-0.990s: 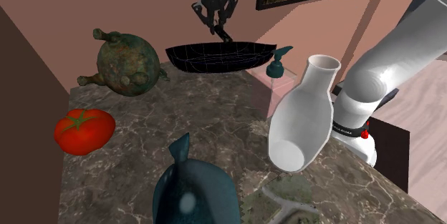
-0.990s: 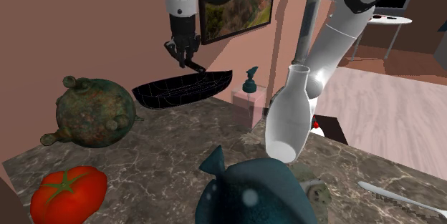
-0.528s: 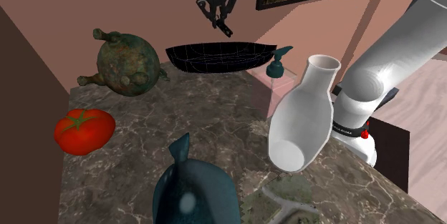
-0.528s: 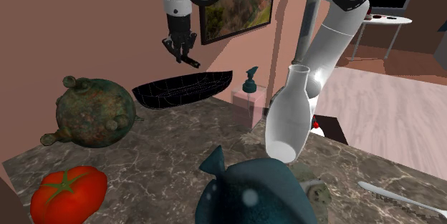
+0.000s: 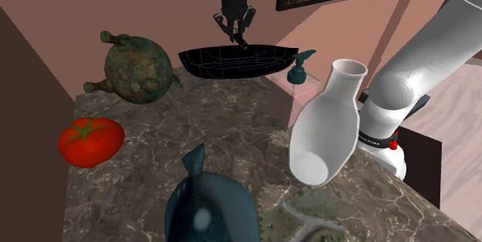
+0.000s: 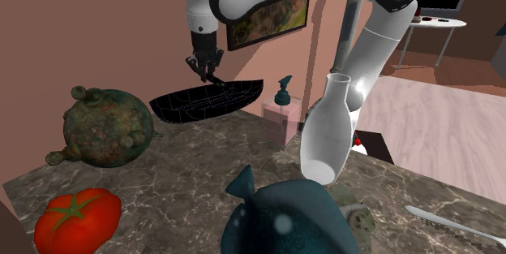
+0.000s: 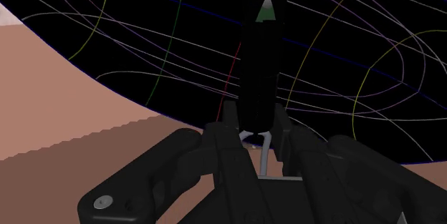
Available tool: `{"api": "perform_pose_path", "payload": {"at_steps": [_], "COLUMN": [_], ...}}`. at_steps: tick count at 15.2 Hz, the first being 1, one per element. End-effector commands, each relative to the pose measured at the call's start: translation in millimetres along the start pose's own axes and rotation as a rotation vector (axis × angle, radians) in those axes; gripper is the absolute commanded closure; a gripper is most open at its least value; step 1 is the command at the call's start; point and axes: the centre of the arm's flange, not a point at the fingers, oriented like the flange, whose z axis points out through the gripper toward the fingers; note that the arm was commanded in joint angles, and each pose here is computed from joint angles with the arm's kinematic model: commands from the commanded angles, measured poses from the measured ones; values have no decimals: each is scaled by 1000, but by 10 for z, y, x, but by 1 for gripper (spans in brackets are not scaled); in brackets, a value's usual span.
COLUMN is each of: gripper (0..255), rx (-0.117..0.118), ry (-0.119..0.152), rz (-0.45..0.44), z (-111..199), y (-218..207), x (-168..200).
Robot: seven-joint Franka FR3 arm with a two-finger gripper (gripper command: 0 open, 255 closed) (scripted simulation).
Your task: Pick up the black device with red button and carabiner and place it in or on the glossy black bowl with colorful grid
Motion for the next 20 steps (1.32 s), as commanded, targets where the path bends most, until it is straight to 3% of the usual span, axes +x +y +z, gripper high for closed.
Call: {"api": "perform_pose_path", "payload": {"at_steps": [1, 3, 11, 12, 17, 20], "gripper": [255, 255, 255, 0, 0, 0], "rx": [0, 0, 0, 0, 0, 0], "ry": [0, 0, 0, 0, 0, 0], "rz": [0, 0, 0, 0, 0, 0], "z": [99, 242, 242, 242, 242, -154], "y": [-1, -13, -13, -13, -13, -13], "x": [-24, -50, -50, -50, -50, -50]}}
